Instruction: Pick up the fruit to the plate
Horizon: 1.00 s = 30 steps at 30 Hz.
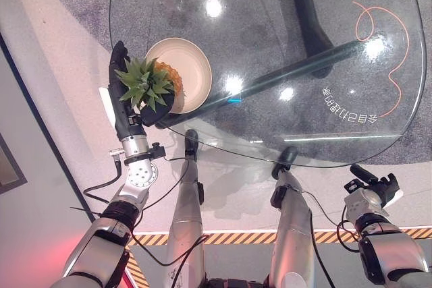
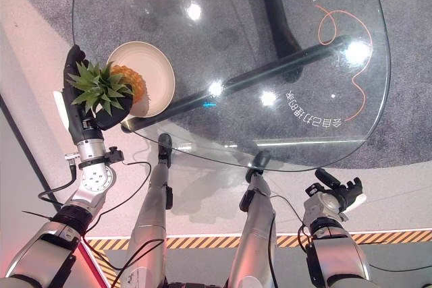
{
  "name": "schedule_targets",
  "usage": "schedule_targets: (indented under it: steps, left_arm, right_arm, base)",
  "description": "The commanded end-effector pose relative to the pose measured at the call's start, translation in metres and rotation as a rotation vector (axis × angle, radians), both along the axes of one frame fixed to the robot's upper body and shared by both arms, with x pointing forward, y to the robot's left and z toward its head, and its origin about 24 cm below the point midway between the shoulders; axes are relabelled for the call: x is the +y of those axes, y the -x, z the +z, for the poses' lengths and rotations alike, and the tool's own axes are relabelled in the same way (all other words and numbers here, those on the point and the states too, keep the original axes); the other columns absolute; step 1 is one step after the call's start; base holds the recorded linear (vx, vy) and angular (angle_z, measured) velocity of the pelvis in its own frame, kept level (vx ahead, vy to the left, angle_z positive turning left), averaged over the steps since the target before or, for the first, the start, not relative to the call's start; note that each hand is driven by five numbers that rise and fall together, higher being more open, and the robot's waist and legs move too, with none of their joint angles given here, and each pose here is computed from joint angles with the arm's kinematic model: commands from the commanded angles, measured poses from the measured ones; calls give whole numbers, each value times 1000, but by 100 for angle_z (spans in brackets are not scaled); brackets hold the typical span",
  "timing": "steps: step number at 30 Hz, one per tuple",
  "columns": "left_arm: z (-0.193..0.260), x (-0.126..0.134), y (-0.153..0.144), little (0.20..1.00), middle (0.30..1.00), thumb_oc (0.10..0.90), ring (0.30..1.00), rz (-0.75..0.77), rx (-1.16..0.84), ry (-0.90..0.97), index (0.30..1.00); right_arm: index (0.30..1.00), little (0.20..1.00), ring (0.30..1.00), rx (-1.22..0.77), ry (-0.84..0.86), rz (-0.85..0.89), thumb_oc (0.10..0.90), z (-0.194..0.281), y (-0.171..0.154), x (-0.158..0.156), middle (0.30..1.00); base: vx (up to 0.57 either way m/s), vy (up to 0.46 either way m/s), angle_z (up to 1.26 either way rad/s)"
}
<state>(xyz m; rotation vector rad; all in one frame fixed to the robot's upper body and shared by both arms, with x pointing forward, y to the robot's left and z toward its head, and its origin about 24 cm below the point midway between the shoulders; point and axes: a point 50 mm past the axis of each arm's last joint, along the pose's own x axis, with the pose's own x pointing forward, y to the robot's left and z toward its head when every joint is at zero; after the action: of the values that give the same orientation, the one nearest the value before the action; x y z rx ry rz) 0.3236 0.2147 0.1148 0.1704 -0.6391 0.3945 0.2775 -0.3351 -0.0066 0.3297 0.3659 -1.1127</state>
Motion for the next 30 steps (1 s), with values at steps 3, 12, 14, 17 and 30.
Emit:
schedule_targets:
  steps: [3,12,14,17,30]
  left_arm:
    - [16,13,-3,900,900,800,900,41,-71,102,900]
    - [29,5,-2,900,900,800,900,-54,-148,122,900]
    - [31,5,-1,900,900,800,900,-67,-158,137,900]
    - [34,6,-1,900,900,800,900,-83,-170,179,900]
    - [27,12,3,900,900,800,900,-131,-170,315,900]
  right_arm:
    - [900,900,900,-16,106,-67,800,18,12,-32,900]
    - [900,900,900,-10,103,-63,800,14,14,-31,900]
    - [900,900,900,-9,99,-65,800,13,16,-31,900]
    - [900,900,900,-9,95,-66,800,11,17,-30,900]
    - [900,900,900,-9,88,-70,800,8,19,-29,900]
  base:
    - [0,0,0]
    - [0,0,0]
    - [0,0,0]
    - [0,0,0]
    - [0,0,0]
